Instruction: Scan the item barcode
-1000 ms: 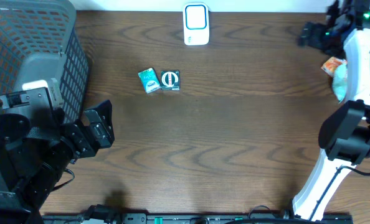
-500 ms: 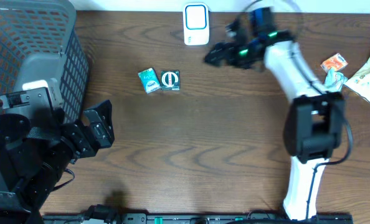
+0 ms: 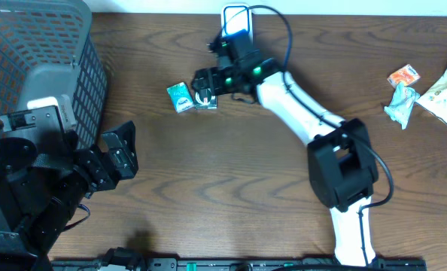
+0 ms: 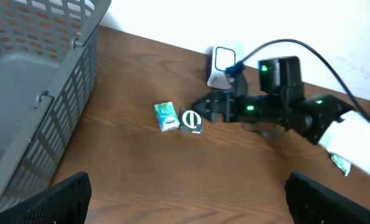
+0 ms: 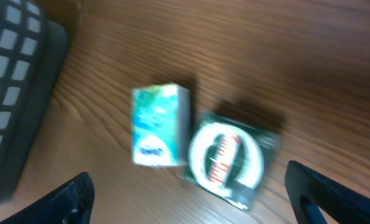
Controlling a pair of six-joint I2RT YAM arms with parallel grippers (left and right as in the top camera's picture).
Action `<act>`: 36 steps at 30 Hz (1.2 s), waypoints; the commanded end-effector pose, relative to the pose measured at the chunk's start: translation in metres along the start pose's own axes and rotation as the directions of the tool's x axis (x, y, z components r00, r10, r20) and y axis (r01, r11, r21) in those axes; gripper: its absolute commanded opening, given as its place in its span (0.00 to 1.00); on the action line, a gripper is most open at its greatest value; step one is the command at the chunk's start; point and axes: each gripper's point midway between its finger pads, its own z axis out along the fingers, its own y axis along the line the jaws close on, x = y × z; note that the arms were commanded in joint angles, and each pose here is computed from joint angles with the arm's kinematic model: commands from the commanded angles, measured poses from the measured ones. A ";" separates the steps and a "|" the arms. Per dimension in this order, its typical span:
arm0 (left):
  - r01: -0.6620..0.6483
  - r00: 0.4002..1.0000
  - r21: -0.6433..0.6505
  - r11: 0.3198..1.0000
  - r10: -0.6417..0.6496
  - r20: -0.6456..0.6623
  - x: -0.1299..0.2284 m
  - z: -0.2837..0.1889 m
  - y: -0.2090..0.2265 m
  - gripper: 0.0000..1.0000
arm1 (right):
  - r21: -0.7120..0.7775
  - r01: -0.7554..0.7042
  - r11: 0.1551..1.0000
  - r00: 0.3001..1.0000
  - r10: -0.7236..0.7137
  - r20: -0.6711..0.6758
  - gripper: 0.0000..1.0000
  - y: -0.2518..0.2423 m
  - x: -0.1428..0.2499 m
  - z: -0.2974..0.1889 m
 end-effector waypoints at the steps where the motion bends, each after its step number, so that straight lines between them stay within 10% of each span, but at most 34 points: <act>1: 0.011 1.000 -0.014 1.000 -0.011 0.011 -0.002 -0.002 0.002 0.98 | 0.057 0.037 0.998 0.998 -0.040 0.057 0.85 0.018 -0.004 0.007; 15: 0.011 1.000 -0.014 1.000 -0.011 0.011 -0.002 -0.002 0.002 0.98 | 0.217 -0.007 0.976 0.984 -0.032 0.177 0.02 0.015 -0.008 0.033; 36: 0.011 1.000 -0.014 1.000 -0.011 0.011 -0.002 -0.002 0.002 0.98 | 0.331 0.062 0.942 0.993 -0.091 0.075 0.01 -0.044 0.017 0.064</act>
